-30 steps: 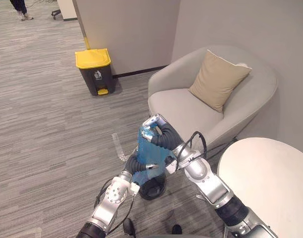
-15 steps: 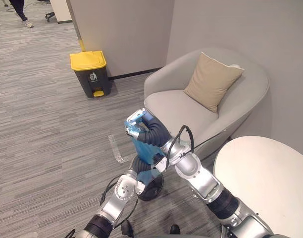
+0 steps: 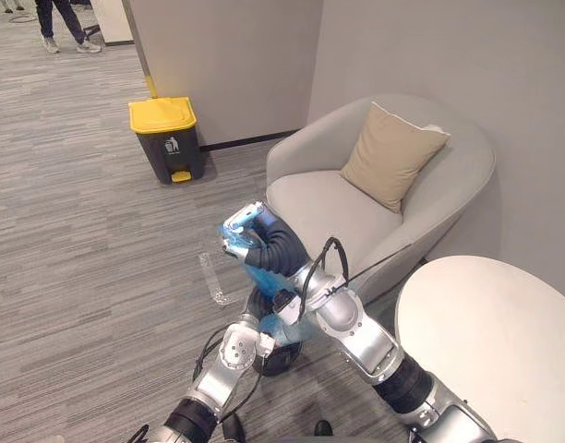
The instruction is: Gather rubbish on tea table into small bin, then transfer packed bag to large trash can.
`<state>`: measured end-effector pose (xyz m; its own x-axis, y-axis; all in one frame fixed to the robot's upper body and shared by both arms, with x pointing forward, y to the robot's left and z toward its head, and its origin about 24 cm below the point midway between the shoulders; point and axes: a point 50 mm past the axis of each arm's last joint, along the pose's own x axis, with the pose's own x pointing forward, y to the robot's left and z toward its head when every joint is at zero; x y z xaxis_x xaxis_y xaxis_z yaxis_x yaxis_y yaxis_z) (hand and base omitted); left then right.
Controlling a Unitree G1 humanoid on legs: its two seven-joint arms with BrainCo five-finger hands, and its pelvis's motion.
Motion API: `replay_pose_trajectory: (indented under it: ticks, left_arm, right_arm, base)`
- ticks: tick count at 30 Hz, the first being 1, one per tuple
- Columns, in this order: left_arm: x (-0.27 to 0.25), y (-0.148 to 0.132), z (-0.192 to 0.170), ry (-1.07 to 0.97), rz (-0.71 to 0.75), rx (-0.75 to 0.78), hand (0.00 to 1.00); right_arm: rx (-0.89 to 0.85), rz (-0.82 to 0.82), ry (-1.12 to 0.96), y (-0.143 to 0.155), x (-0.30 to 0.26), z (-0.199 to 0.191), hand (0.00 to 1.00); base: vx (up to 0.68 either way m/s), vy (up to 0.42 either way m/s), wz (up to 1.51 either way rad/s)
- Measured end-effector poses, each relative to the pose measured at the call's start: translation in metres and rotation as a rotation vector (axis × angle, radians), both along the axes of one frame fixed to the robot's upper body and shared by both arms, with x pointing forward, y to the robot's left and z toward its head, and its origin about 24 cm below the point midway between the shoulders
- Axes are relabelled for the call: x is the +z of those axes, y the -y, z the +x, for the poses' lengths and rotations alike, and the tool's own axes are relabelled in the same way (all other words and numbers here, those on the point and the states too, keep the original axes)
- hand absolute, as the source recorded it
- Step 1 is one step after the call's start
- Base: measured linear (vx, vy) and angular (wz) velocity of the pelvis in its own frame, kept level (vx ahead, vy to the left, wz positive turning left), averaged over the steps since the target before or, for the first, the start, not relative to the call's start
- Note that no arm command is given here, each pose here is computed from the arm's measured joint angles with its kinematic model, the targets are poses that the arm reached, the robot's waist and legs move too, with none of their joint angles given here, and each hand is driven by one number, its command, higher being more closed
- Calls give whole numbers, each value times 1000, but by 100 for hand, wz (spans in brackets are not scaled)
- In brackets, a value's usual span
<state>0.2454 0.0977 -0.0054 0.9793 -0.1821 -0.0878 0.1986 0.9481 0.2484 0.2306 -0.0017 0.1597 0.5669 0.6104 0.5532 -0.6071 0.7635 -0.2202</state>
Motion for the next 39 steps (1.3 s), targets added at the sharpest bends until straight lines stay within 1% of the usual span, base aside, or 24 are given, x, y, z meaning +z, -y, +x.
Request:
replay_pose_trajectory:
  ticks: [2, 4, 6, 9, 10, 11, 12, 13, 14, 17, 19, 20, 22, 23, 25, 26, 28, 29, 32, 33, 34, 36, 38, 39]
  left_arm:
    - [3, -2, 0, 11, -18, 13, 100]
    - [8, -4, 0, 28, -37, 28, 100]
    - [11, -6, 0, 38, -44, 35, 100]
    - [14, -9, -3, 51, -58, 50, 100]
    - [14, -10, -4, 52, -60, 54, 100]
    - [13, -14, -7, 50, -64, 73, 100]
    - [13, -15, -7, 50, -64, 76, 100]
    - [11, -19, -9, 41, -64, 95, 100]
    - [8, -24, -12, 27, -65, 116, 100]
    - [2, -30, -18, -3, -81, 151, 100]
    - [-5, -38, -25, -36, -103, 201, 100]
    - [-6, -40, -27, -44, -107, 214, 100]
    - [-15, -50, -36, -83, -117, 275, 100]
    - [-18, -52, -38, -95, -115, 286, 100]
    - [-31, -61, -44, -159, -109, 327, 100]
    - [-34, -63, -46, -172, -108, 338, 100]
    - [-50, -75, -54, -257, -107, 382, 100]
    - [-53, -77, -56, -272, -103, 390, 100]
    - [-72, -90, -69, -372, -91, 426, 100]
    - [-75, -91, -71, -390, -89, 430, 100]
    - [-84, -96, -79, -448, -81, 450, 100]
    - [-92, -99, -87, -494, -78, 460, 100]
    - [-107, -103, -105, -588, -67, 484, 100]
    - [-109, -103, -108, -603, -66, 487, 100]
  right_arm:
    - [-38, -35, -9, 3, -9, 2, 0]
    - [-111, -102, -27, 10, -25, 5, 0]
    - [-153, -136, -9, 14, -29, 5, 0]
    - [-256, -201, 35, 27, -34, 9, 0]
    - [-295, -222, 48, 32, -36, 11, 0]
    - [-379, -260, 66, 46, -40, 14, 0]
    - [-390, -267, 69, 48, -40, 15, 0]
    - [-458, -287, 77, 60, -43, 16, 0]
    - [-521, -297, 80, 71, -44, 17, 0]
    - [-620, -295, 65, 86, -49, 16, 0]
    - [-712, -286, -15, 103, -62, 13, 0]
    - [-731, -284, -37, 107, -65, 11, 0]
    - [-821, -280, -157, 125, -85, 5, 0]
    - [-838, -281, -196, 129, -92, 3, 0]
    - [-884, -293, -433, 148, -135, -3, 0]
    - [-887, -293, -479, 150, -143, -4, 0]
    - [-905, -298, -736, 163, -186, -17, 0]
    - [-904, -301, -773, 165, -193, -19, 0]
    - [-896, -336, -1026, 176, -237, -43, 0]
    - [-897, -346, -1056, 178, -242, -46, 0]
    - [-897, -375, -1142, 181, -257, -58, 0]
    - [-895, -395, -1201, 183, -267, -66, 0]
    - [-896, -422, -1292, 186, -281, -81, 0]
    - [-898, -426, -1305, 187, -282, -83, 0]
  base:
    - [0, 0, 2]
    - [0, 0, 0]
    - [0, 0, 0]
    - [0, 0, 0]
    - [22, 2, 3]
    - [0, 0, 0]
    - [33, 1, 3]
    - [36, -2, 2]
    - [40, -3, 2]
    - [47, -5, 2]
    - [57, -5, 4]
    - [70, -5, 5]
    - [71, -5, 6]
    - [51, -5, 10]
    - [37, 0, 17]
    - [28, 2, 16]
    - [25, -6, 10]
    - [23, -7, 11]
    - [47, 2, 5]
    - [54, 6, 1]
    - [61, 5, 0]
    - [71, 3, 0]
    - [74, 3, 0]
    - [84, 2, 3]
